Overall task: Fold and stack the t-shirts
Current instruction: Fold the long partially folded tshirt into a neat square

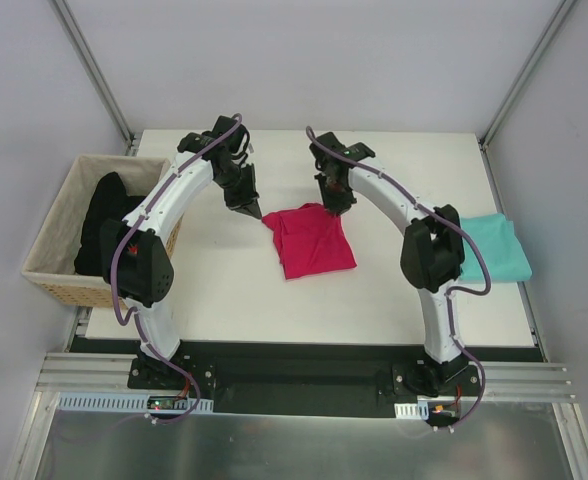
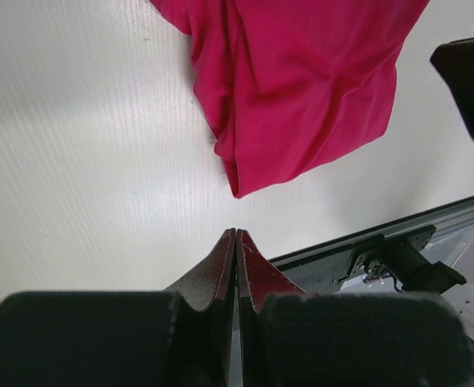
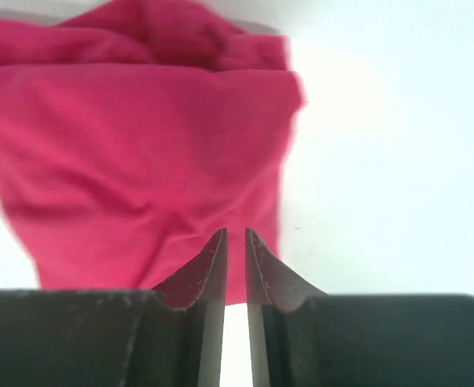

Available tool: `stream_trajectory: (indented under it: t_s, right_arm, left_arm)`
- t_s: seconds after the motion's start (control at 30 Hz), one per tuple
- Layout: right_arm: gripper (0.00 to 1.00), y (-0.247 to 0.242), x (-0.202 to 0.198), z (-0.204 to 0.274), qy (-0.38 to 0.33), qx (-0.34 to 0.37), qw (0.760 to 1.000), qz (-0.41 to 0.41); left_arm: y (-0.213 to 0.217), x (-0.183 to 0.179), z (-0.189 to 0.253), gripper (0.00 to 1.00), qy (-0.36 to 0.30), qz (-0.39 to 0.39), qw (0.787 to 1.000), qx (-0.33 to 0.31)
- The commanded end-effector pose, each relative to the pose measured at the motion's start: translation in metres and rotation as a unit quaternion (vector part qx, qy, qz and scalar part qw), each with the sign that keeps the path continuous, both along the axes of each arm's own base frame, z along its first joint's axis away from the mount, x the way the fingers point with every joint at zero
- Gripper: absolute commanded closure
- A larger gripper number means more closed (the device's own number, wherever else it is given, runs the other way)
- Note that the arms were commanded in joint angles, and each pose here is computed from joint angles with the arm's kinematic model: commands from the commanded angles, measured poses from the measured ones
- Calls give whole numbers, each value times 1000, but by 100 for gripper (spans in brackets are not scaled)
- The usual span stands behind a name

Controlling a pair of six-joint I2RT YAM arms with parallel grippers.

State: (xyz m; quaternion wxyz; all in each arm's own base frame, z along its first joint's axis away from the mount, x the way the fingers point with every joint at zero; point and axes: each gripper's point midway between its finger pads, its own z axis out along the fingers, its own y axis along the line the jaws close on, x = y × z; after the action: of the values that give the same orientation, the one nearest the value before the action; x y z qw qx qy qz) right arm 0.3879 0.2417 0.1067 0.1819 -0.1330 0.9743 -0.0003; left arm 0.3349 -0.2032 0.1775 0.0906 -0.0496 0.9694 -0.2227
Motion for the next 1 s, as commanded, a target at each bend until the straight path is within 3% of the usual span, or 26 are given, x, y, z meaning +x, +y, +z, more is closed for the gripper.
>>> stream_trajectory:
  t_s: [0.0, 0.27, 0.97]
  right_arm:
    - [83, -52, 7, 8, -4, -39, 998, -46]
    - [86, -78, -9, -25, 43, -72, 995, -50]
    - [92, -79, -62, -65, 103, -48, 991, -75]
  left_arm:
    - [-2, 1, 19, 100, -28, -11, 999, -12]
    - [-5, 9, 26, 100, -39, -4, 999, -14]
    - [-4, 16, 32, 100, -35, 3, 999, -8]
